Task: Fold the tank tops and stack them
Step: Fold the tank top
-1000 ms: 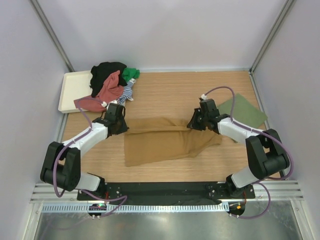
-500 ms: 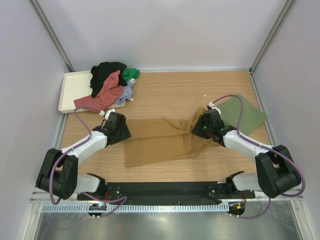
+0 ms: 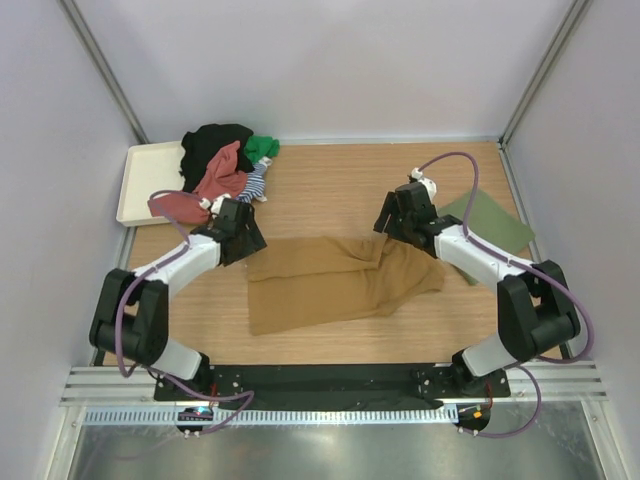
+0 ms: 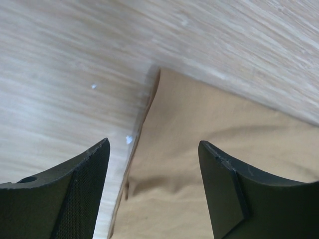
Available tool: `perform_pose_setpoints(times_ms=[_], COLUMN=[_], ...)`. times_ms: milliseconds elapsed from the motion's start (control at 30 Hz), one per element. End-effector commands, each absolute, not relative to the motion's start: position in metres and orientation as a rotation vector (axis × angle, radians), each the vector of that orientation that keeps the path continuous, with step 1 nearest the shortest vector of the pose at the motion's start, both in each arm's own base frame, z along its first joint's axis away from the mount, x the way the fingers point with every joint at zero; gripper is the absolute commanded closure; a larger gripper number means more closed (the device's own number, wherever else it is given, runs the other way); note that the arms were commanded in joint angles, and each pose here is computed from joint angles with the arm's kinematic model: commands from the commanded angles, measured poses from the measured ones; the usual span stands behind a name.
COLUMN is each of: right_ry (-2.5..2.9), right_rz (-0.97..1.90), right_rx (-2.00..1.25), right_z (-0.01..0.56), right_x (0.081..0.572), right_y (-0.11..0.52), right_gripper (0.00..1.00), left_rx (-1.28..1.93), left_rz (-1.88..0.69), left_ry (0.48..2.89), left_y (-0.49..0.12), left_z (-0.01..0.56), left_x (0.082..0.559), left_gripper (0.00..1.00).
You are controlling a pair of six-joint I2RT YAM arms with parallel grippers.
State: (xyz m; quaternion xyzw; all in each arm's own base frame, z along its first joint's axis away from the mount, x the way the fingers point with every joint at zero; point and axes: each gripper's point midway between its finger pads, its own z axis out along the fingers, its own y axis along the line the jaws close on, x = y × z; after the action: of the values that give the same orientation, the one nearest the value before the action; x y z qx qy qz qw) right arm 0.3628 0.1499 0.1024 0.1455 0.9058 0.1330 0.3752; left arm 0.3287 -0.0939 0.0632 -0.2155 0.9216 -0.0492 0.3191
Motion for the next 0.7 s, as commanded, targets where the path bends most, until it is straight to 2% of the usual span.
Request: perform_pose_setpoints(times_ms=[0, 200, 300, 400, 433, 467, 600, 667], right_ry=[2.286, 2.281, 2.31, 2.312, 2.316, 2.331, 2.341, 2.349], right_rz=[0.291, 0.265, 0.226, 0.147, 0.121, 0.091, 0.01, -0.008], right_rx=[0.386, 0.376, 0.378, 0.411, 0.423, 0.429, 0.469, 0.488], right_z=[0.113, 0.114, 0.103, 0.099, 0.098, 0.095, 0.082, 0.077], right_x=[0.38, 0.394, 0.4, 0.414, 0.416, 0.415, 0.425, 0.428], right_y=[0.147, 0.149, 0.148, 0.142, 0.139, 0.136, 0.129, 0.127], right_gripper=[0.32, 0.33, 0.33, 0.31, 0.3, 0.3, 0.31, 0.31], left_rx=[-0.559, -0.566, -0.573, -0.611, -0.633, -0.68, -0.746, -0.748], left_rz=[-0.131, -0.101, -0.086, -0.077, -0.078, -0.069, -0.1, -0.101], left_ry=[2.428, 2.48, 2.499, 2.513, 2.516, 2.517, 2.475, 2.473], left_y=[-0.098, -0.102, -0.102, -0.092, -0.088, -0.074, -0.054, -0.052], left_z=[0.061, 0.036, 0.025, 0.014, 0.012, 0.008, 0.012, 0.012], left_x=[0.35, 0.366, 0.37, 0.371, 0.37, 0.368, 0.365, 0.363], left_gripper=[0.28, 0.36, 0.48, 0.69, 0.8, 0.85, 0.98, 0.99])
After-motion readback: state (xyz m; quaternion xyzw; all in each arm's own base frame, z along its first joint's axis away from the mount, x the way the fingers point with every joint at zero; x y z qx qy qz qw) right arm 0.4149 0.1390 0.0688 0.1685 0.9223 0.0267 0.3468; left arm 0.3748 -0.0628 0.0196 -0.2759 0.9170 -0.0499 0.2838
